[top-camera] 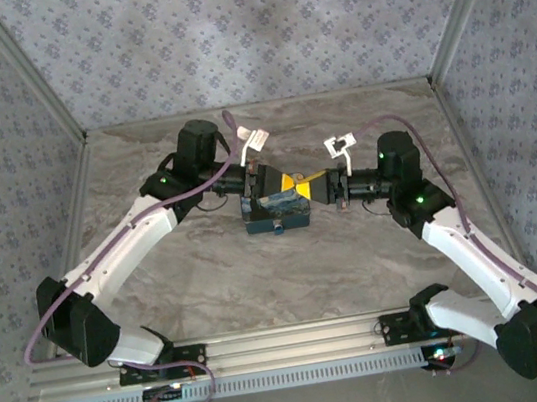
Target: Unlock the padlock with the key
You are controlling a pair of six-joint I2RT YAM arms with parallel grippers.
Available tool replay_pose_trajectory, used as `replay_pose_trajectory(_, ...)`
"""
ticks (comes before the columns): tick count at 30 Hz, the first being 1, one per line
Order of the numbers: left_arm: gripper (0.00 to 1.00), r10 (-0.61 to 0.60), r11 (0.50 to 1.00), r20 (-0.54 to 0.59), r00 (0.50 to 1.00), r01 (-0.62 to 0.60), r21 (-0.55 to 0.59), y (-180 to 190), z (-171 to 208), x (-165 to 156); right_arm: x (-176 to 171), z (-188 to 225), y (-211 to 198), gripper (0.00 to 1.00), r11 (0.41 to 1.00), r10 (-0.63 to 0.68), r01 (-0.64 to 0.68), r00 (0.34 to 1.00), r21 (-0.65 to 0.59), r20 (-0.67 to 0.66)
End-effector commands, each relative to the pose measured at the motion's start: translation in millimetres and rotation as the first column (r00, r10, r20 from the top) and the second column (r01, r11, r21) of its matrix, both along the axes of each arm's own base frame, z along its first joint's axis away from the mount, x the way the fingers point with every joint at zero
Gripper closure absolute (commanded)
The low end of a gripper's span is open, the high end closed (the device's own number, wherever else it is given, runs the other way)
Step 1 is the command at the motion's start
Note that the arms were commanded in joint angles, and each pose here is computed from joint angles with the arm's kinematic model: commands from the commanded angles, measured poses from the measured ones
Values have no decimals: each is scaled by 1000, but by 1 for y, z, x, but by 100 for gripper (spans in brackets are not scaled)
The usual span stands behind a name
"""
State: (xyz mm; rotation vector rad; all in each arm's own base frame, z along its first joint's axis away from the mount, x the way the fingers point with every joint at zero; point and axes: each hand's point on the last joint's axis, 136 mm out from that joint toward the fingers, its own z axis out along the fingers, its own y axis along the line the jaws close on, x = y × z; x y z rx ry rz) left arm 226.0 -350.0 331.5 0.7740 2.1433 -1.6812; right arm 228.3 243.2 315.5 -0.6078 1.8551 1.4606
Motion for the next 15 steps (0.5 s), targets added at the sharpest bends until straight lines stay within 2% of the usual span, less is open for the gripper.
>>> replay_pose_trajectory(1,62,15,999,77,997,-11,-52,0,25,1,2,3,-2,100,999,-27,28,999,-16,17)
replay_pose_trajectory(5,44,152,988,127,980,-145,-60,13,27,18,9,2,-9,100,997,-74,74,997,-19,16)
replay_pose_trajectory(8,32,299,954,163,940,-294,-55,32,20,35,20,-3,-16,100,989,-142,142,990,-42,18)
replay_pose_trajectory(9,24,346,938,171,923,-341,-56,39,16,40,25,-4,-19,100,984,-167,168,986,-52,20)
replay_pose_trajectory(10,4,387,922,179,905,-382,-63,44,12,44,29,-6,-22,100,981,-186,186,982,-59,17)
replay_pose_trajectory(13,2,497,867,186,847,-495,-62,61,-2,53,48,-10,-29,100,961,-258,260,965,-93,37)
replay_pose_trajectory(15,2,562,826,151,813,-561,-55,70,-15,60,63,-16,-32,100,941,-307,312,950,-133,54)
